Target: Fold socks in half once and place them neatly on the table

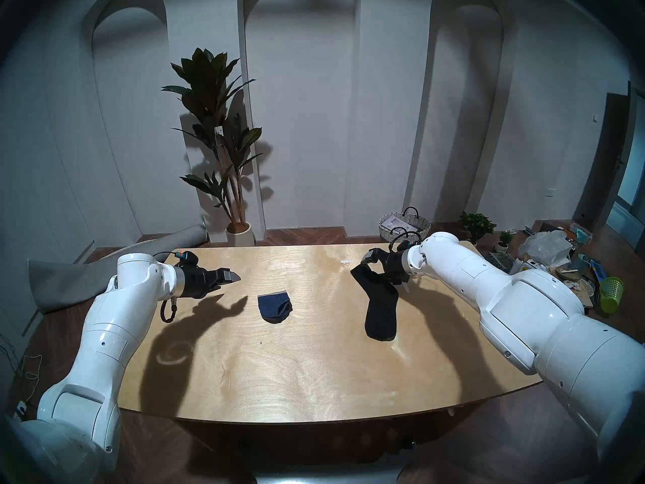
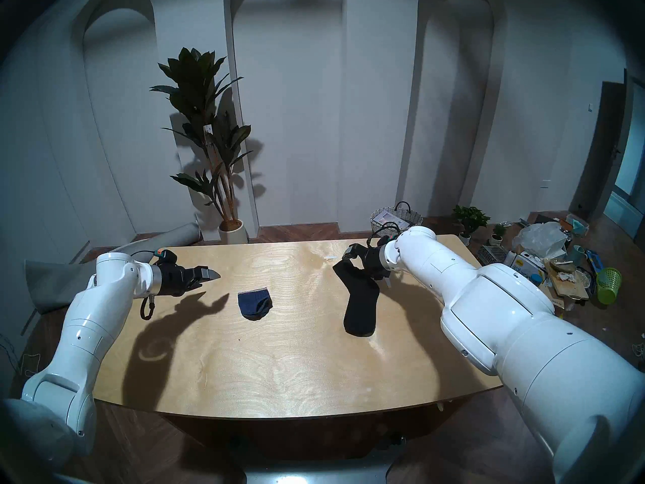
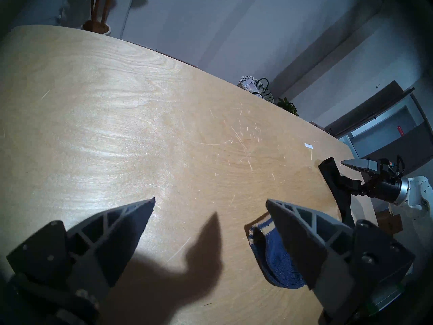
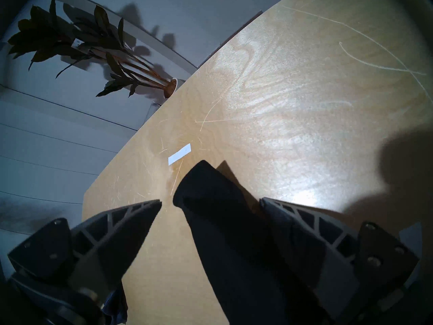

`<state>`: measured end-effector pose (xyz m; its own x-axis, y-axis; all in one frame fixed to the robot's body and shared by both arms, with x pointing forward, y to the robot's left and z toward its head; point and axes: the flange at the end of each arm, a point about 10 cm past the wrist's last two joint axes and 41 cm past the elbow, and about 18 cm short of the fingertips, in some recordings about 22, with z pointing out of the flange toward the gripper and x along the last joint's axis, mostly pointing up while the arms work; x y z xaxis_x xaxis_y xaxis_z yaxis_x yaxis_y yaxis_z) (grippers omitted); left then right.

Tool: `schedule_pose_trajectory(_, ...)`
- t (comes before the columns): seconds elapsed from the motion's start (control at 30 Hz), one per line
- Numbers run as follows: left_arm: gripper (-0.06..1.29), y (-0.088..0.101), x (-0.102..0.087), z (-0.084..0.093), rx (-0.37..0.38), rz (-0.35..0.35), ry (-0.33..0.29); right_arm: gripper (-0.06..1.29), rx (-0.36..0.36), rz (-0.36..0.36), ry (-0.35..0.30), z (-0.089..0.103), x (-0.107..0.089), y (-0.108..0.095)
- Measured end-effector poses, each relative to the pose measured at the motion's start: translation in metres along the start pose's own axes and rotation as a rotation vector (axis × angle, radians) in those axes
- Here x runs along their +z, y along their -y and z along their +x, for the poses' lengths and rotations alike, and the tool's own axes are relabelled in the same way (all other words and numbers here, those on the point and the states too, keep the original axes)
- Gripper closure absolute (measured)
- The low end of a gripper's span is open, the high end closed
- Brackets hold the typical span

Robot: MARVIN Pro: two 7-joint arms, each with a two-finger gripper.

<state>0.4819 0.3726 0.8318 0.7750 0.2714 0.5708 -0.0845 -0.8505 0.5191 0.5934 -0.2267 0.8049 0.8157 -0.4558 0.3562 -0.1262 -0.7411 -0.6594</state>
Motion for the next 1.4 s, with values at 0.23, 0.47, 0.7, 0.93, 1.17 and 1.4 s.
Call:
schedule_pose_trajectory(0.23, 0.00, -0.001, 0.004, -0.004, -0.010, 0.003, 0.003, 0.41, -0.011, -0.037, 0.004, -0.009, 0.004, -0.016)
schedule_pose_trajectory(0.47, 0.00, -0.004, 0.011, -0.010, -0.025, -0.001, 0.008, 1.08, -0.033, -0.030, -0.008, -0.008, 0.004, -0.016)
schedule_pose_trajectory(0.7, 0.00, -0.005, 0.013, -0.013, -0.038, 0.001, 0.006, 1.25, -0.049, -0.029, -0.010, -0.007, 0.003, -0.016)
schedule_pose_trajectory(0.93, 0.00, -0.003, 0.013, -0.014, -0.057, 0.006, -0.003, 1.25, -0.073, -0.045, -0.014, -0.002, -0.002, -0.020)
schedule_pose_trajectory(1.17, 0.00, -0.001, 0.015, -0.020, -0.078, 0.009, -0.003, 1.25, -0.121, -0.066, -0.020, 0.004, -0.007, -0.024)
schedule_pose_trajectory(1.4, 0.00, 0.001, 0.017, -0.027, -0.101, 0.011, -0.003, 1.26, -0.191, -0.080, -0.032, 0.006, -0.009, -0.026)
